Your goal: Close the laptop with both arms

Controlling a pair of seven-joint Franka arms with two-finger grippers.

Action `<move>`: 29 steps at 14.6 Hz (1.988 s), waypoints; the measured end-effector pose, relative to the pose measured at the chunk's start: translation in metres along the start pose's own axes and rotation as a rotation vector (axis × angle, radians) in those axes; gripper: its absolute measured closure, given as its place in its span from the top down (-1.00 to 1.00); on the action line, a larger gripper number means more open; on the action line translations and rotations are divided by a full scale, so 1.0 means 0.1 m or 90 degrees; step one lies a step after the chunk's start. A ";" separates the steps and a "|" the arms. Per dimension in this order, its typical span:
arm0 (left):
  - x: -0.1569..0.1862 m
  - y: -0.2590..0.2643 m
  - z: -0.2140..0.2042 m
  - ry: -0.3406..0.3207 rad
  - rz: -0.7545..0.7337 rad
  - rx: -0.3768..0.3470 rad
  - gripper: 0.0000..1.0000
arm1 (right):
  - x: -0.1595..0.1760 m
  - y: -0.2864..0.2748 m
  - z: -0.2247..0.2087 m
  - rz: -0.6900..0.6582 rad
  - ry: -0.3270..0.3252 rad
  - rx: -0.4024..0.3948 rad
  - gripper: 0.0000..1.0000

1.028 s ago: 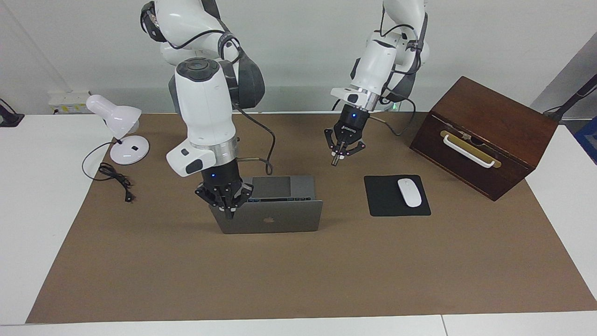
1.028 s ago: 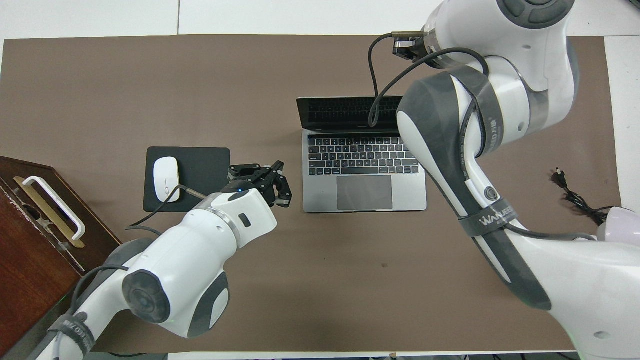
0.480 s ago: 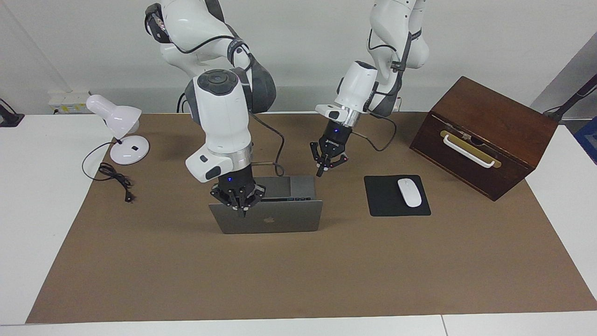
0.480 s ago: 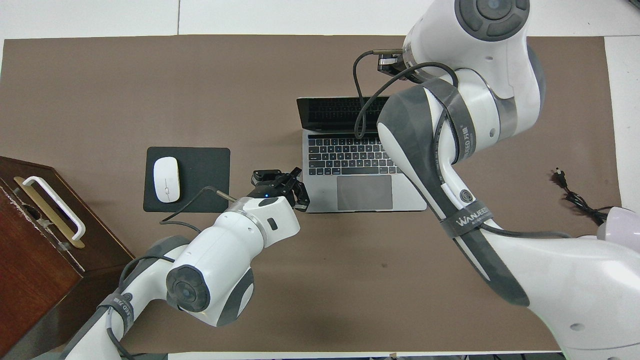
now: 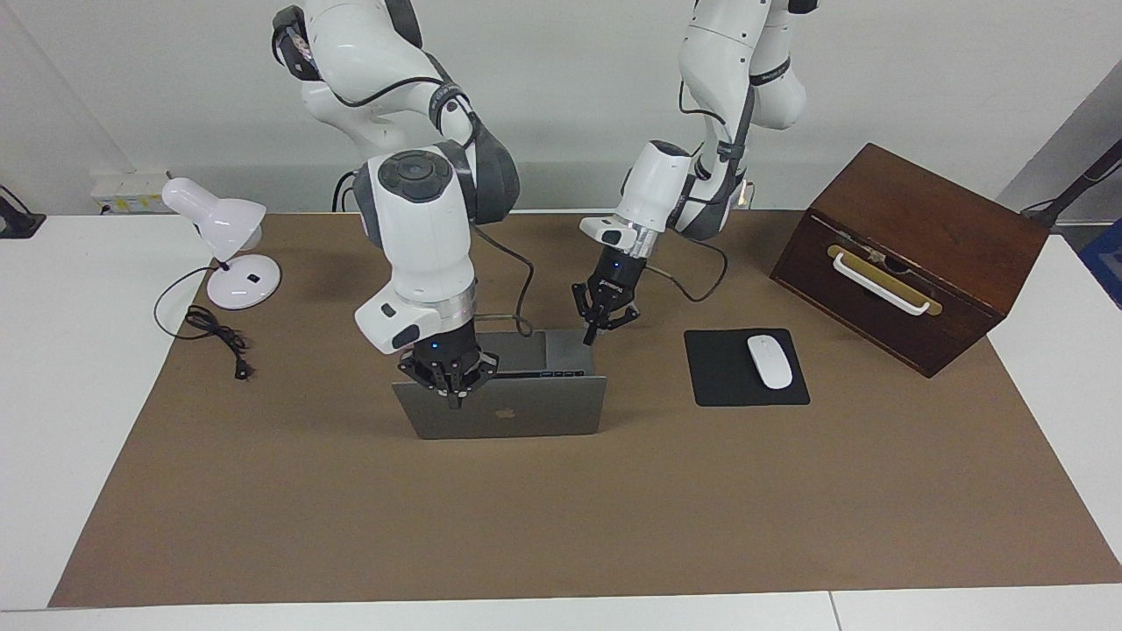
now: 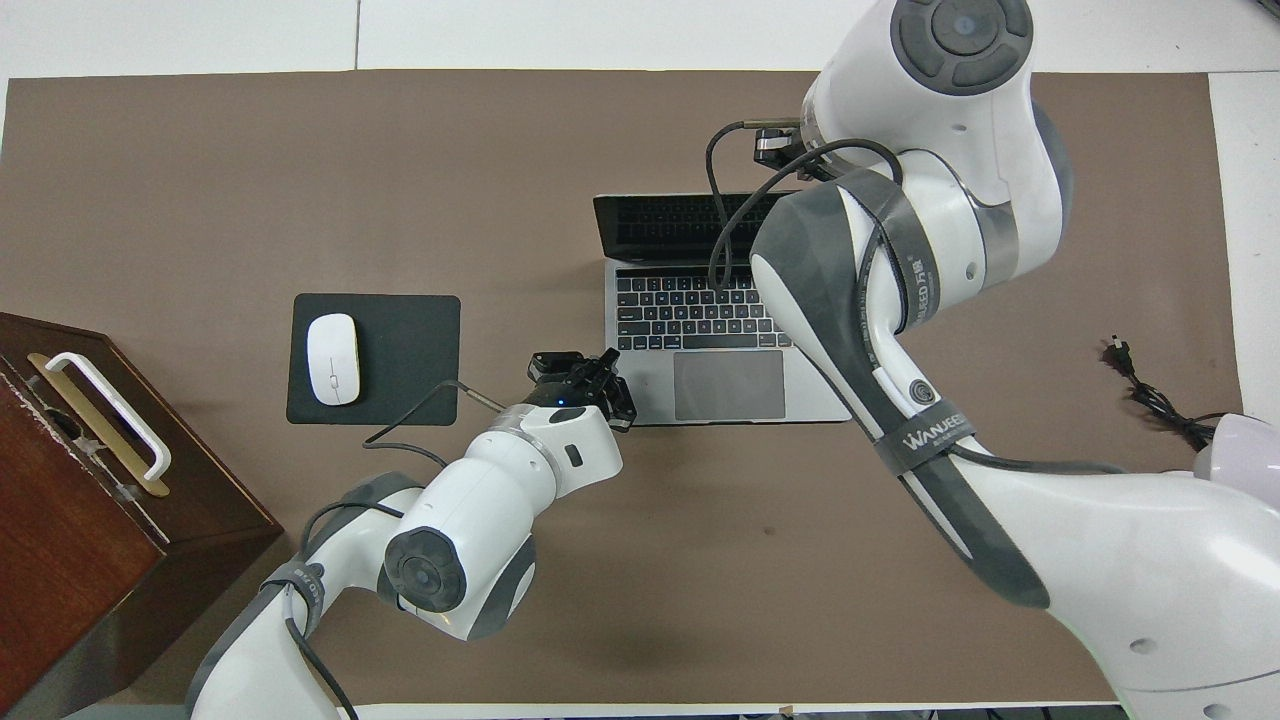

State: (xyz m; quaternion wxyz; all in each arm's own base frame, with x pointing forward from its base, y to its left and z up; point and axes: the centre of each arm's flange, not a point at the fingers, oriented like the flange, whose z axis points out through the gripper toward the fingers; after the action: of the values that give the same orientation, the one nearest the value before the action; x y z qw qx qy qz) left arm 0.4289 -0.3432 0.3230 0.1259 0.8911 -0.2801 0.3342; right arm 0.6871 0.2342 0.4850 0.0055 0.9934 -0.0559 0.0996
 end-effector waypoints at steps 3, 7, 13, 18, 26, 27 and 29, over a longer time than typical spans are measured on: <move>-0.10 0.04 0.10 -0.006 0.008 -0.001 -0.98 | -0.03 0.00 0.01 0.002 -0.007 0.004 -0.98; -0.21 0.09 0.22 -0.003 0.017 -0.001 -0.98 | -0.05 0.00 0.01 0.003 -0.009 0.005 -0.98; -0.40 0.16 0.29 0.000 0.039 -0.002 -0.98 | -0.04 0.03 0.00 0.011 -0.014 0.015 -0.98; -0.53 0.14 0.28 -0.002 0.048 0.001 -0.98 | -0.06 0.01 0.02 0.025 -0.034 0.043 -0.98; -0.55 0.19 0.27 -0.001 0.059 -0.003 -0.98 | -0.21 0.03 0.11 0.057 -0.114 0.085 -0.98; -0.55 0.19 0.27 0.000 0.060 -0.003 -0.98 | -0.23 0.06 0.14 0.067 -0.128 0.096 -0.98; -0.57 0.20 0.27 0.003 0.061 -0.002 -0.98 | -0.29 0.14 0.20 0.089 -0.156 0.118 -0.98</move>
State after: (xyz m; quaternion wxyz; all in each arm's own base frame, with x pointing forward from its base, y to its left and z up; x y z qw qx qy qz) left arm 0.3960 -0.3465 0.2661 0.1121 0.8757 -0.3227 0.3414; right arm 0.6611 0.2233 0.4592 -0.0999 0.9881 -0.1156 -0.0178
